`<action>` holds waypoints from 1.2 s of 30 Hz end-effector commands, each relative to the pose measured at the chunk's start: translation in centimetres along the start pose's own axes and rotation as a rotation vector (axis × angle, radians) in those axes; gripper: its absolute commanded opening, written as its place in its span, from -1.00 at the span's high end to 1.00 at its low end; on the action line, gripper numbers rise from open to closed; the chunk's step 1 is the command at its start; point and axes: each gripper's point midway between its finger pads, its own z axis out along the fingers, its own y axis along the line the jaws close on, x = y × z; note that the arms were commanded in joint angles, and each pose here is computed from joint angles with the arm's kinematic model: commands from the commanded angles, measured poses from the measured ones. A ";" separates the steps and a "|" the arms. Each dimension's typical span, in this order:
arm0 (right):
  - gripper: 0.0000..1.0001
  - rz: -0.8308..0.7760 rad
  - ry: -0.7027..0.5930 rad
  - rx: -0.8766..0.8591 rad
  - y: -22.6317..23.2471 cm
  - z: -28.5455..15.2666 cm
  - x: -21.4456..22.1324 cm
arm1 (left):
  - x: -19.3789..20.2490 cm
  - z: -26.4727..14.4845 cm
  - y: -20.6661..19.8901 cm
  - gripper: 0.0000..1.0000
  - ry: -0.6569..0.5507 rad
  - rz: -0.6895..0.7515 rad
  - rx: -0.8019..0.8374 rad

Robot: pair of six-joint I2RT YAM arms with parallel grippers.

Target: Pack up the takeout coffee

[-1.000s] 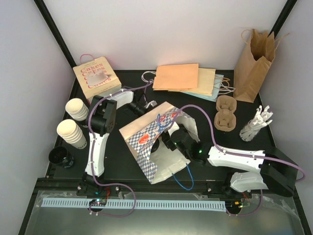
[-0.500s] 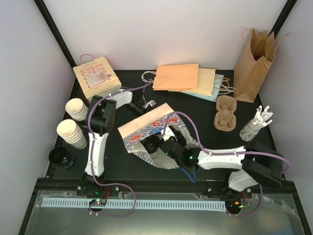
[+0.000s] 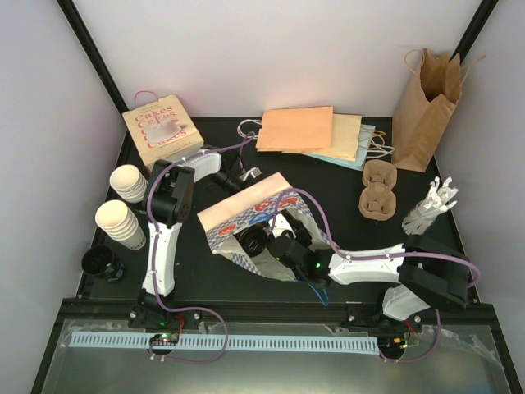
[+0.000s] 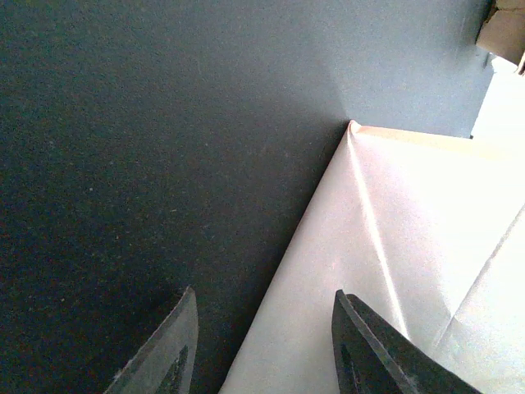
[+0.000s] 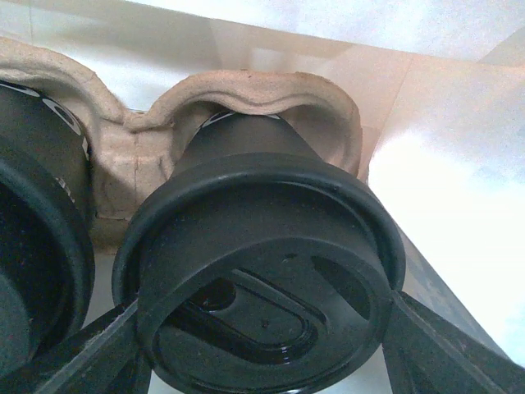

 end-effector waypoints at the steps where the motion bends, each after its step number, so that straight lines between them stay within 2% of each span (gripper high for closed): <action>1: 0.05 -0.051 0.026 -0.133 2.8 0.5 0.6 | 2.0 1.0 -4.0 0.04 0.070 0.036 0.103; 7: 0.04 -0.019 0.040 -0.127 1.6 -1.1 -1.3 | 2.0 0.4 -4.7 -0.07 0.054 0.059 0.097; 15: -0.26 -0.016 0.135 -0.171 0.5 -3.5 -2.3 | 2.1 0.4 -4.9 -0.11 0.056 0.070 0.102; 18: -0.30 -0.020 0.142 -0.174 0.2 -4.0 -2.6 | 2.0 0.5 -4.7 -0.25 0.055 0.071 0.094; 20: -0.40 -0.026 0.154 -0.178 0.2 -4.1 -2.6 | 1.8 0.4 -4.6 -0.45 0.046 0.075 0.085; 22: -0.60 -0.031 0.176 -0.181 0.2 -4.2 -2.4 | 1.6 0.2 -4.7 -0.58 0.036 0.078 0.085; 24: -0.88 -0.034 0.201 -0.188 0.1 -4.6 -2.1 | 1.3 -0.2 -4.8 -0.67 0.024 0.079 0.084; 26: -0.99 -0.033 0.211 -0.195 -0.1 -5.1 -2.4 | 1.0 -0.5 -4.8 -0.71 0.016 0.079 0.078; 36: -1.00 -0.020 0.260 -0.211 -1.2 -7.3 -3.9 | 0.7 -1.0 -4.9 -0.77 0.007 0.080 0.071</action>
